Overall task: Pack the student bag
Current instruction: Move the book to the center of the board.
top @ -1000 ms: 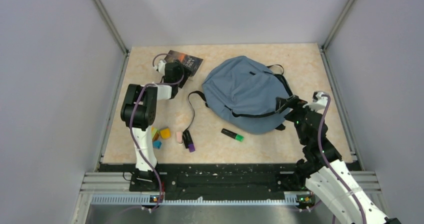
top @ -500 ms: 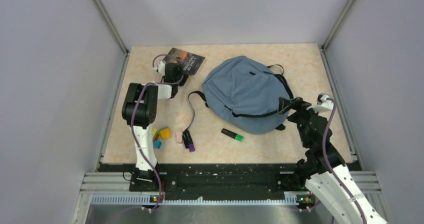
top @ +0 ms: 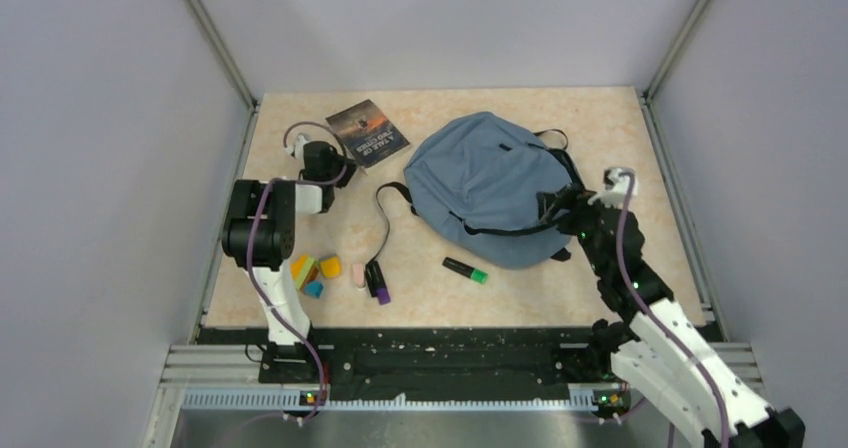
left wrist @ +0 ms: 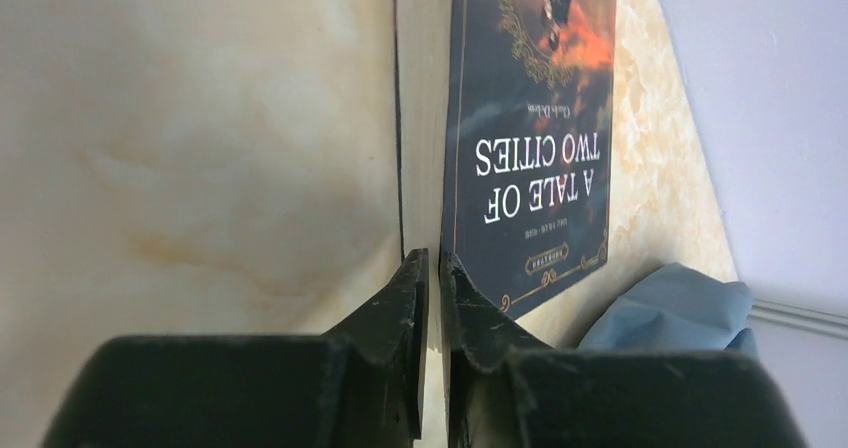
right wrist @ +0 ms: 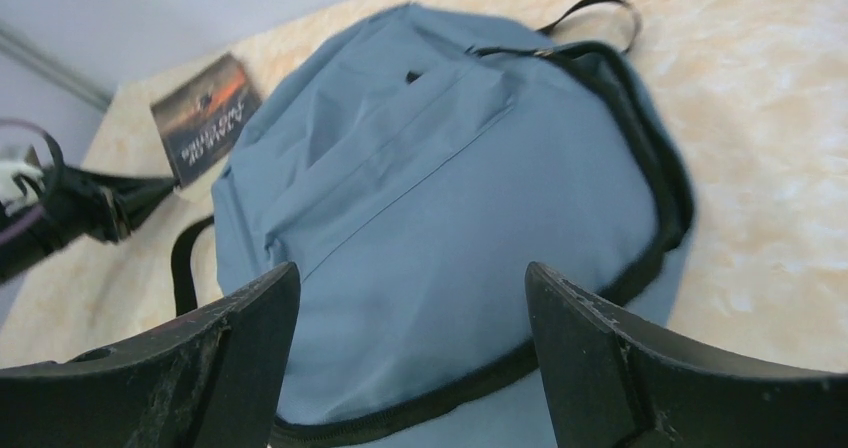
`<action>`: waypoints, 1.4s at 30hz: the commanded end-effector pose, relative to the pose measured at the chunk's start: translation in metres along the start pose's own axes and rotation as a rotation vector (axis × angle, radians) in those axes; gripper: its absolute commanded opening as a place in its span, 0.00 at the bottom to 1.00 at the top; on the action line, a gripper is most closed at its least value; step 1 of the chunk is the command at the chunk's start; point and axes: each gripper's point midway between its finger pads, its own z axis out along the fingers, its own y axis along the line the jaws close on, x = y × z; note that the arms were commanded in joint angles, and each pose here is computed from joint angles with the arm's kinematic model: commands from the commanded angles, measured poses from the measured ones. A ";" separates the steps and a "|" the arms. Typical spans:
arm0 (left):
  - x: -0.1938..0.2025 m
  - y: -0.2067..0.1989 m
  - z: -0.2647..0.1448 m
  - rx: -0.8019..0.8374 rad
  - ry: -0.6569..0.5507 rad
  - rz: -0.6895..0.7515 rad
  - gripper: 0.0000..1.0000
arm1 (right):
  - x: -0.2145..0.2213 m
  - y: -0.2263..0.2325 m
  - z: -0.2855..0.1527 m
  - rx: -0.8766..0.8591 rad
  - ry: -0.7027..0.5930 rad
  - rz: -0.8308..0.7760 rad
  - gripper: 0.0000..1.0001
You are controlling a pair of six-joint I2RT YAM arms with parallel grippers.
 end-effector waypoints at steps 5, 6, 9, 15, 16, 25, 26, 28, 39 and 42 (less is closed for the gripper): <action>-0.005 0.018 -0.044 -0.033 0.084 0.149 0.14 | 0.005 0.101 0.050 -0.373 0.168 -0.124 0.80; -0.015 0.020 -0.048 -0.034 0.069 0.151 0.15 | 0.009 0.110 0.058 -0.391 0.186 -0.147 0.80; -0.029 0.011 -0.060 -0.017 0.051 0.181 0.16 | 0.028 0.139 0.084 -0.441 0.249 -0.218 0.80; -0.043 -0.004 -0.067 0.002 0.048 0.231 0.34 | 0.057 0.206 0.140 -0.545 0.322 -0.254 0.81; -0.043 -0.006 -0.064 0.006 0.059 0.235 0.40 | 0.067 0.215 0.151 -0.559 0.349 -0.249 0.81; -0.046 -0.009 -0.028 0.020 0.128 0.200 0.68 | 0.150 0.264 0.254 -0.614 0.548 -0.200 0.81; -0.046 -0.008 -0.023 0.022 0.137 0.194 0.68 | 0.171 0.259 0.266 -0.600 0.584 -0.199 0.81; -0.043 -0.009 -0.015 0.033 0.161 0.181 0.69 | 0.186 0.263 0.282 -0.603 0.603 -0.197 0.81; -0.034 0.001 0.010 0.017 0.225 0.180 0.65 | 0.239 0.251 0.335 -0.533 0.593 -0.213 0.77; -0.030 0.003 0.012 0.020 0.243 0.181 0.60 | 0.251 0.249 0.332 -0.543 0.624 -0.205 0.76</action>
